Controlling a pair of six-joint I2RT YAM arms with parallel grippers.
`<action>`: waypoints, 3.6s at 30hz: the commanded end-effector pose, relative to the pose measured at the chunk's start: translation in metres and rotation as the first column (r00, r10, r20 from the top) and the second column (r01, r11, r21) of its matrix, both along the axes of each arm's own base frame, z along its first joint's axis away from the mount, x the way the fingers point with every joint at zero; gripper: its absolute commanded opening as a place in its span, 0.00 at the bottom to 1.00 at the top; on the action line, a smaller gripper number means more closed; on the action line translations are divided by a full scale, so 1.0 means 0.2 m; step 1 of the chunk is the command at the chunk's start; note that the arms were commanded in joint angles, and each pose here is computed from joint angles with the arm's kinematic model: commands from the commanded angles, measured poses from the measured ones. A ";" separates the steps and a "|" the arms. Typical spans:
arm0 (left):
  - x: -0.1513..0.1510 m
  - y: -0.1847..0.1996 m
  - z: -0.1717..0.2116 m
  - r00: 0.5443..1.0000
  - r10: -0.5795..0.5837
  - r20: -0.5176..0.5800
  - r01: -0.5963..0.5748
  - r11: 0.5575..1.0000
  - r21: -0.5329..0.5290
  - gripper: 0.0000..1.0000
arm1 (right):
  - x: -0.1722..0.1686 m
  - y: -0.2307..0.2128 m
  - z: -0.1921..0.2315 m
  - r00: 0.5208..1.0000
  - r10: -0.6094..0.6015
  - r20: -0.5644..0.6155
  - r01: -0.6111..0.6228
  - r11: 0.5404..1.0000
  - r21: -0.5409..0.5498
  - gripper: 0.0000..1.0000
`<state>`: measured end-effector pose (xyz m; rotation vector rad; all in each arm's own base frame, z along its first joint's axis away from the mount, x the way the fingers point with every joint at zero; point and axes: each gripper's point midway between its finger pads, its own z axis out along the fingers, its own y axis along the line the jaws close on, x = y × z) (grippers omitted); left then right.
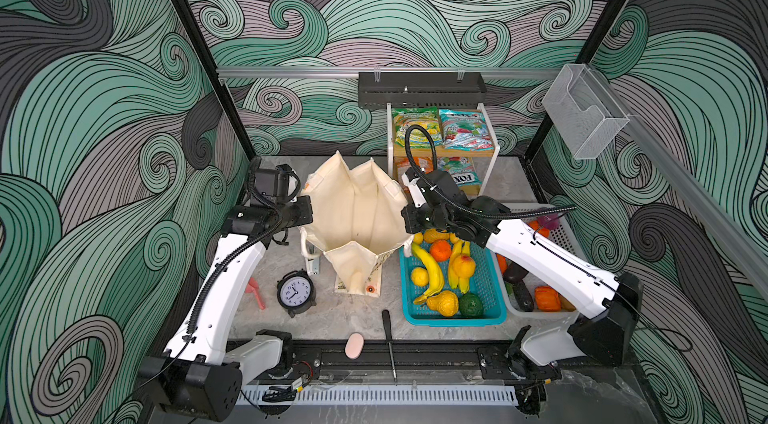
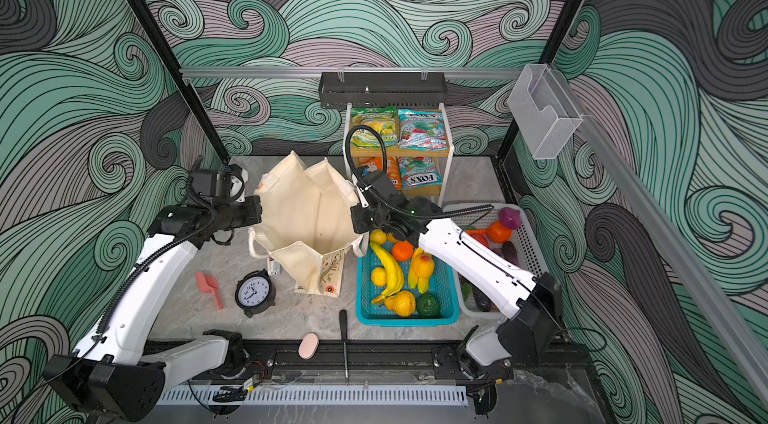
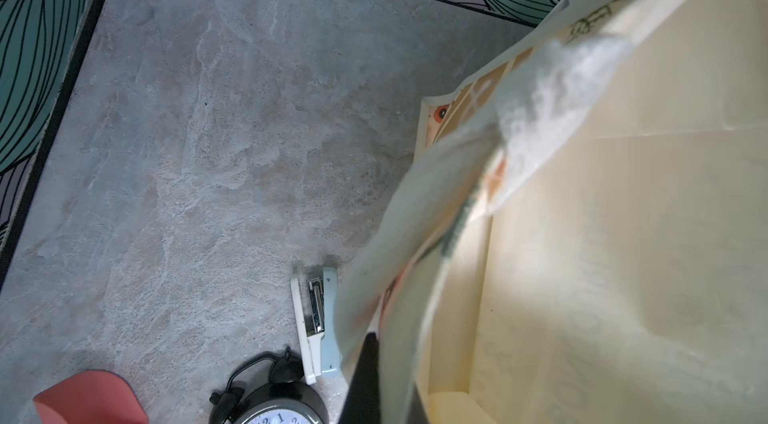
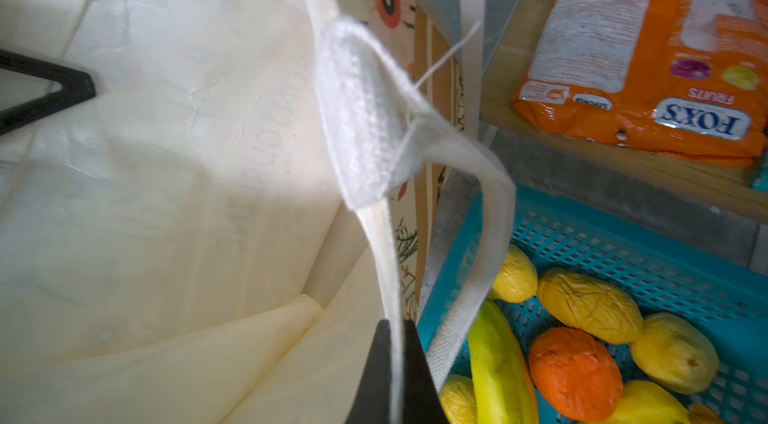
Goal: Place the food into the grocery bag and tie it
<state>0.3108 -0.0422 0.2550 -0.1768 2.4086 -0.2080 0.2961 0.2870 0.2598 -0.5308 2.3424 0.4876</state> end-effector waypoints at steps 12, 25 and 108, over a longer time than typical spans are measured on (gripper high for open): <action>-0.10 0.26 0.06 0.986 0.165 0.037 -0.168 0.979 0.116 0.00 | 0.00 -0.31 -0.08 0.993 -0.051 -0.106 0.040 0.993 -0.109 0.00; -0.02 -0.10 0.03 0.988 -0.121 0.099 0.137 0.974 -0.180 0.00 | 0.01 0.03 -0.06 0.996 0.067 -0.056 -0.067 0.998 -0.001 0.03; -0.08 -0.10 -0.05 0.981 -0.116 0.154 0.143 0.974 -0.177 0.00 | -0.26 -0.40 -0.81 0.996 -0.063 -0.064 0.048 0.976 -0.211 0.81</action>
